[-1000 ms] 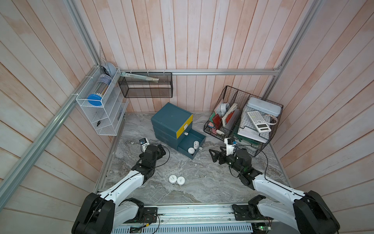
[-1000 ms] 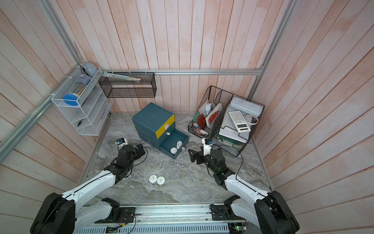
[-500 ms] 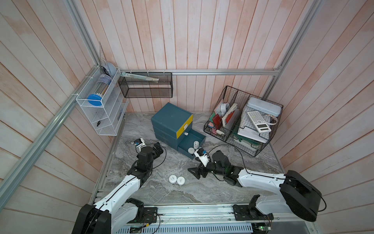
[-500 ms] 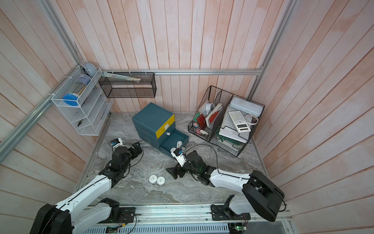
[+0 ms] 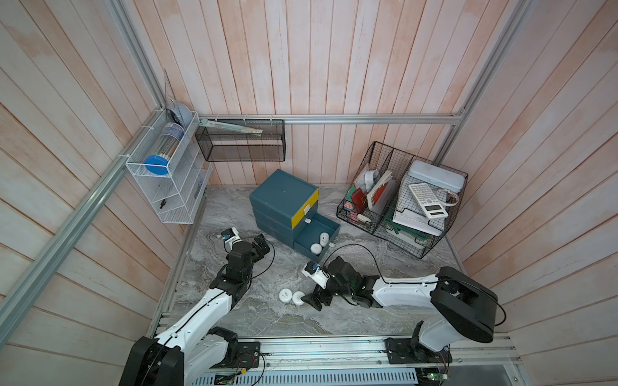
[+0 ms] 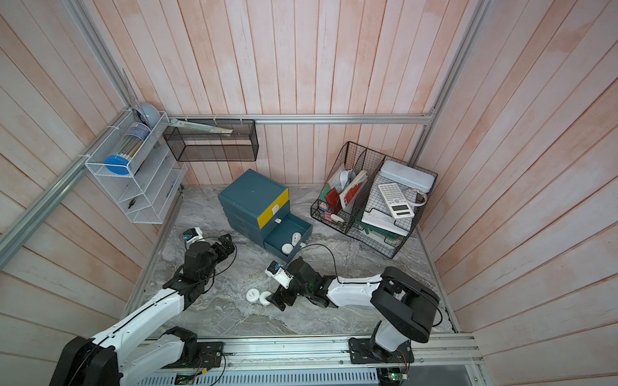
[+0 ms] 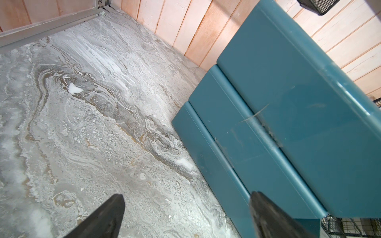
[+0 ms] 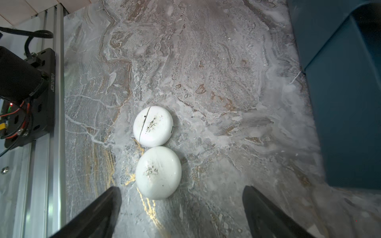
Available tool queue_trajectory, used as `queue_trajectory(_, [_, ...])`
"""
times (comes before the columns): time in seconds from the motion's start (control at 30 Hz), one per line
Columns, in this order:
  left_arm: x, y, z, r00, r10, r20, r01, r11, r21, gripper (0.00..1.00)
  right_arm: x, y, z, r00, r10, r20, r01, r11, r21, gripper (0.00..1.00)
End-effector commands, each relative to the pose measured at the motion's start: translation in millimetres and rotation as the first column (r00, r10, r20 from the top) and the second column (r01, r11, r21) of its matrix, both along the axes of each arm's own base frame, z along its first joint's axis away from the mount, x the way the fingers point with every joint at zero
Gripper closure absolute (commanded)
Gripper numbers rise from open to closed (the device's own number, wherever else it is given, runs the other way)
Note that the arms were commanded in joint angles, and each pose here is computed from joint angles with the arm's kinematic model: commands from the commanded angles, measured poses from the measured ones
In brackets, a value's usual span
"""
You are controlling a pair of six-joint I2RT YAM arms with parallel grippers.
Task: Put the bluetooth earphones in the drawer according to color
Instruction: Pick up the Bluetooth earphone from the center of the board.
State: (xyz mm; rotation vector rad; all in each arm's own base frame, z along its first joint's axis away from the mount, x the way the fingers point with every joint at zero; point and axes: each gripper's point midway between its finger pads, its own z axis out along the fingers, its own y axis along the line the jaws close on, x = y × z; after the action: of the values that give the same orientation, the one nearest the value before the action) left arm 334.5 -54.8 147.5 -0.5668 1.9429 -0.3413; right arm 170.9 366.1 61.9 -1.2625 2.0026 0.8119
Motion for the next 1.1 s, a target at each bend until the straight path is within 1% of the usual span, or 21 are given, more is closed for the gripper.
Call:
queue_trajectory(0.0, [0, 0, -4, 1.000, -0.002, 0.001, 0.002, 1.000, -0.010, 0.00, -3, 6, -11, 1.000, 0.026, 0.017, -0.025, 0.998, -0.064, 0.02])
queue_trajectory(0.07, [0, 0, -4, 1.000, -0.004, 0.001, 0.004, 1.000, -0.010, 0.00, -6, 8, -19, 0.999, 0.039, 0.020, -0.037, 0.994, -0.100, 0.04])
queue_trajectory(0.2, [0, 0, -3, 1.000, -0.004, 0.002, 0.004, 1.000, -0.010, 0.00, -10, 14, -34, 0.997, 0.068, 0.022, -0.064, 0.983, -0.173, 0.10])
queue_trajectory(0.3, [0, 0, -4, 1.000, -0.007, 0.001, 0.007, 1.000, -0.014, 0.00, -9, 17, -45, 0.997, 0.078, 0.012, -0.073, 0.966, -0.247, 0.14])
queue_trajectory(0.4, [0, -1, -5, 1.000, -0.011, -0.004, 0.011, 1.000, -0.015, 0.00, -7, 17, -57, 0.997, 0.074, 0.010, -0.067, 0.952, -0.298, 0.16])
queue_trajectory(0.47, [0, -1, -5, 1.000, -0.011, -0.002, 0.011, 1.000, -0.017, 0.00, -8, 19, -62, 0.997, 0.079, 0.008, -0.073, 0.947, -0.314, 0.17])
queue_trajectory(0.53, [0, -1, -5, 1.000, -0.013, -0.003, 0.013, 1.000, -0.018, 0.00, -9, 19, -64, 0.996, 0.083, 0.013, -0.075, 0.944, -0.323, 0.22])
queue_trajectory(0.63, [0, -1, -3, 1.000, -0.014, 0.002, 0.014, 1.000, -0.020, 0.00, -8, 19, -61, 0.996, 0.082, 0.024, -0.070, 0.944, -0.323, 0.24])
queue_trajectory(0.8, [0, -1, -4, 1.000, -0.013, 0.001, 0.013, 1.000, -0.020, 0.00, -9, 14, -59, 0.996, 0.084, 0.029, -0.070, 0.943, -0.324, 0.23])
queue_trajectory(0.87, [0, -1, -3, 1.000, -0.013, 0.002, 0.013, 1.000, -0.021, 0.00, -10, 12, -59, 0.996, 0.084, 0.034, -0.068, 0.942, -0.327, 0.19])
queue_trajectory(0.93, [0, -1, -3, 1.000, -0.013, 0.002, 0.013, 1.000, -0.021, 0.00, -8, 9, -58, 0.996, 0.077, 0.047, -0.057, 0.940, -0.335, 0.17])
queue_trajectory(1.0, [0, -1, -3, 1.000, -0.013, 0.002, 0.013, 1.000, -0.020, 0.00, -6, 6, -57, 0.996, 0.069, 0.061, -0.044, 0.938, -0.343, 0.18])
queue_trajectory(1.07, [0, 0, -3, 1.000, -0.011, 0.002, 0.011, 1.000, -0.021, 0.00, -5, 5, -55, 0.995, 0.068, 0.068, -0.041, 0.939, -0.343, 0.21])
